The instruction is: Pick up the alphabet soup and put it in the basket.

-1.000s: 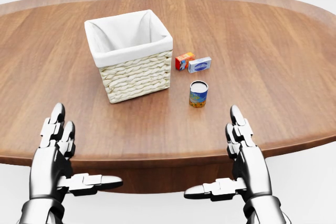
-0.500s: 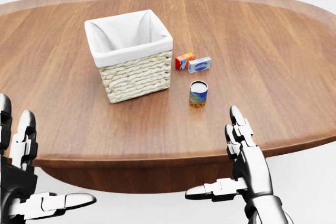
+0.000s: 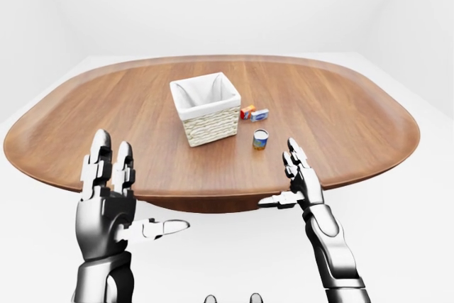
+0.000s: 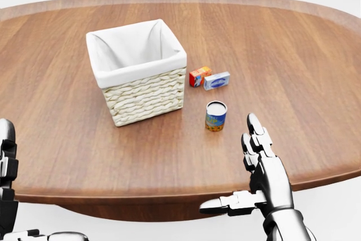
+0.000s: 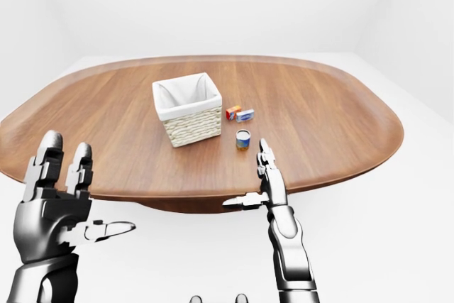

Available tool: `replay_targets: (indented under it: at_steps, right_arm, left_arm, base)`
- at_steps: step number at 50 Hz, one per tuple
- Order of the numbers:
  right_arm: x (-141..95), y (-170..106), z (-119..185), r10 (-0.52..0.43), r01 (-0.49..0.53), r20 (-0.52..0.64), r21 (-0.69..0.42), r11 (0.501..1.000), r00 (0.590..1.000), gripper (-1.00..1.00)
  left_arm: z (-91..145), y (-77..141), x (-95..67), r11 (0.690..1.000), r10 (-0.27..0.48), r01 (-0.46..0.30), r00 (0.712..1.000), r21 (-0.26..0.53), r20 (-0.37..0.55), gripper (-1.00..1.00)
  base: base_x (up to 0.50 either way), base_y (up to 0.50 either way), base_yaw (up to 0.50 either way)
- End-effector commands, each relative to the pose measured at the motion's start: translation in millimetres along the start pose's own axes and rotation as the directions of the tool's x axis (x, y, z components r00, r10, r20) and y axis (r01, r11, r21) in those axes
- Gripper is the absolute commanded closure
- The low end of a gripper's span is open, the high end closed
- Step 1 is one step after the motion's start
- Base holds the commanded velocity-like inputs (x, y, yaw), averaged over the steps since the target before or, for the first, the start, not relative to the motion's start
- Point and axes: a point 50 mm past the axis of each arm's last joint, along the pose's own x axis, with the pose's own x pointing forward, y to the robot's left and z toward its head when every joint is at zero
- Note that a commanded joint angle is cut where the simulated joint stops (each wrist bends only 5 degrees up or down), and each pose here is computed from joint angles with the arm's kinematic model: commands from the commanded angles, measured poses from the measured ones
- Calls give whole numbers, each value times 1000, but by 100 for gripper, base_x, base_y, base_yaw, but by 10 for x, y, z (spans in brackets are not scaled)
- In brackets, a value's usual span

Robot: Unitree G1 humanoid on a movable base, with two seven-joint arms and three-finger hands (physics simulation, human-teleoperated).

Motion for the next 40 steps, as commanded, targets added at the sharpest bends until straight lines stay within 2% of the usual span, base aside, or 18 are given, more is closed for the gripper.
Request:
replay_targets:
  at_steps: [1, 40]
  right_arm:
    - [-1, 4, 4, 6, -6, 1, 5, 1000, 1000, -100]
    - [-11, 5, 18, 11, -11, 6, 10, 1000, 1000, -100]
  left_arm:
    - [46, -2, -33, 1000, -4, 4, 1000, 1, 12, -100]
    - [60, -17, -60, 1000, -10, 10, 1000, 12, 13, -100]
  base:
    - [32, 0, 0]
    - [33, 0, 0]
